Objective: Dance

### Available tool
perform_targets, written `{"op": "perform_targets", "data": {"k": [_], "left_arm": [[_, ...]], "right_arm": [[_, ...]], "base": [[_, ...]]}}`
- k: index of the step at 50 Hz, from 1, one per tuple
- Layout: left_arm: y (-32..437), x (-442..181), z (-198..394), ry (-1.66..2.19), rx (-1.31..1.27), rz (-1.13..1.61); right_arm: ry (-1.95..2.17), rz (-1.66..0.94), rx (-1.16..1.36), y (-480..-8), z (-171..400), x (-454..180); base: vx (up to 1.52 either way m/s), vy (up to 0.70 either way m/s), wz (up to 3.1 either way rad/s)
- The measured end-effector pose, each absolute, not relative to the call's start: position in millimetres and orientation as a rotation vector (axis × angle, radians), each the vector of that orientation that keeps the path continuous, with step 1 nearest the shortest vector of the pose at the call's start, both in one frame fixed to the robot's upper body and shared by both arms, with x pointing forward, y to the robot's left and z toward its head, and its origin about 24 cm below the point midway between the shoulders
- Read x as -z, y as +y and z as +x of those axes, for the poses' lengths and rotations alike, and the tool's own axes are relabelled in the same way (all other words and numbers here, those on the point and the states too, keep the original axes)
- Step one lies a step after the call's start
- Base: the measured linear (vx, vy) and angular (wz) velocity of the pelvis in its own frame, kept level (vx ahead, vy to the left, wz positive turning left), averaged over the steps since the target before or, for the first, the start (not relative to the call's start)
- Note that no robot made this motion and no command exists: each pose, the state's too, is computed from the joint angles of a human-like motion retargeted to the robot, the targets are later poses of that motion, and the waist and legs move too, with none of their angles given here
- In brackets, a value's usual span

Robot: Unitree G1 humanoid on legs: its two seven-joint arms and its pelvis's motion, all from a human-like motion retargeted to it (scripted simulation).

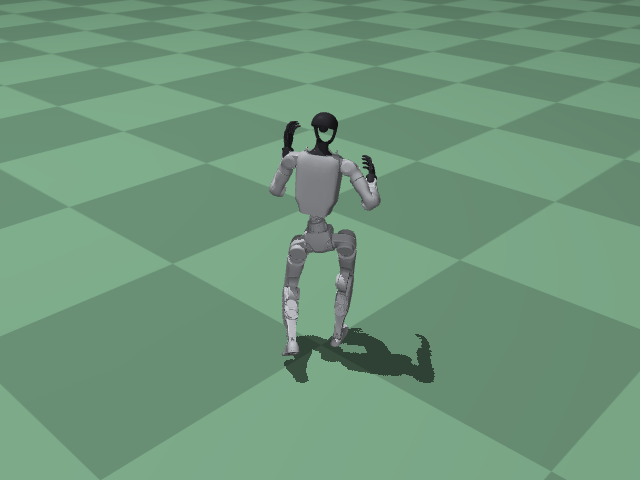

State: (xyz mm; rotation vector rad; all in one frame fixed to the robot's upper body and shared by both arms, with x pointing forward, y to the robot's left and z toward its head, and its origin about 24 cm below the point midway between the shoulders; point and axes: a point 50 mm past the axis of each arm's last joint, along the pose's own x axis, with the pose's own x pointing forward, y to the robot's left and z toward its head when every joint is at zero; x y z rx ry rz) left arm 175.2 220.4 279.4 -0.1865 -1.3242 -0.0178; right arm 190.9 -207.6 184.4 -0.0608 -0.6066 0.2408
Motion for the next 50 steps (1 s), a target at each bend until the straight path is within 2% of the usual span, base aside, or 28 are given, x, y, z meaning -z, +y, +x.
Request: {"op": "perform_targets", "data": {"k": [10,17,28,38,50], "left_arm": [[215,-264,189,-1.226,0.110,-0.407],[209,-252,195,-1.146,0.174,-0.489],[191,-245,196,-1.082,0.296,-0.460],[183,-252,199,-1.073,0.376,-0.306],[200,-257,197,-1.078,0.248,-0.119]], "right_arm": [[-0.487,0.008,-0.059,-230,179,-152],[-0.491,-0.038,-0.051,-225,180,-147],[-0.580,-0.091,-0.279,-187,196,-165],[-0.772,-0.178,-0.510,-153,209,-205],[-0.785,-0.299,-0.628,-134,209,-204]], "base": [[-0.18,0.09,0.25],[-0.39,0.19,0.23],[-0.37,0.08,-0.07],[-0.27,0.00,0.02],[-0.23,0.00,-0.15]]}}
